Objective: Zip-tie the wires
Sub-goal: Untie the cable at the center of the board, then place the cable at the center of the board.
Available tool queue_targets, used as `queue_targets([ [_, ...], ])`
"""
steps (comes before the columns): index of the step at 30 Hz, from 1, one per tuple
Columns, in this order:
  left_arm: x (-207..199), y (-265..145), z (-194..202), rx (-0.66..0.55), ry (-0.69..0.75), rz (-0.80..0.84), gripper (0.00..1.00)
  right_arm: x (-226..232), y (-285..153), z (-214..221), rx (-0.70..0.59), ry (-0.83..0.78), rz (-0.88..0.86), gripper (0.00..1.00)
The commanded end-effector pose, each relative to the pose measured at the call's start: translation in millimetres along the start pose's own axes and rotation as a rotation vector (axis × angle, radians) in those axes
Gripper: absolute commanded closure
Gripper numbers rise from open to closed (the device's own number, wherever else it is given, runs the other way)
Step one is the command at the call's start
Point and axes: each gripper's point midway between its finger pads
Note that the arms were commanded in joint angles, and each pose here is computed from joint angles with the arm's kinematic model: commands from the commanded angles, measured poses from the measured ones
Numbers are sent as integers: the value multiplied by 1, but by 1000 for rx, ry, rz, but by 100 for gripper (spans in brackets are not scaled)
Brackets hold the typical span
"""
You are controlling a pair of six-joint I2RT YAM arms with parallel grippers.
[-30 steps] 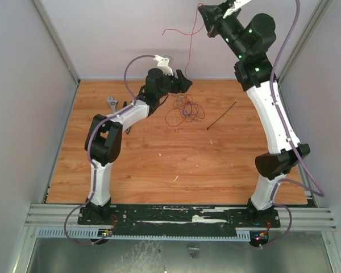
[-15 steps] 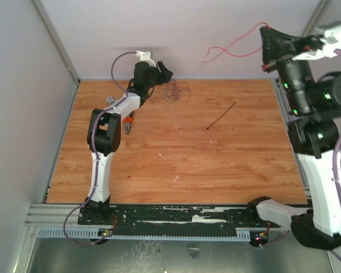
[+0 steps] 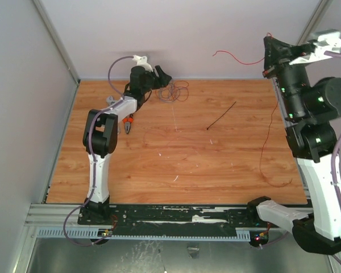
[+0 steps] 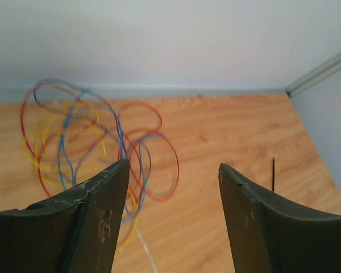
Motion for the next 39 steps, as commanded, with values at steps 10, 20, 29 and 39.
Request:
queue_targets([
  [10,-117,-123,-35,-54,133,310,16,37,24,8,3,42,-200,100],
  [20,-135,-168,-7,-24,177,340,5,90,35,-28,-78,121,-486,100],
  [29,-143,-164,25,38,141,392,2,106,55,-16,-54,176,-578,100],
  [39,-172,-168,73,104,77,507,2,108,67,-10,-43,189,-583,100],
])
Point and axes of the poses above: each gripper's point midway between its finger pads, its own y axis out along the fingers, its own x axis along the line the jaws close on, z = x × y, and after that the axes turned 7 degrees about y, right-handed
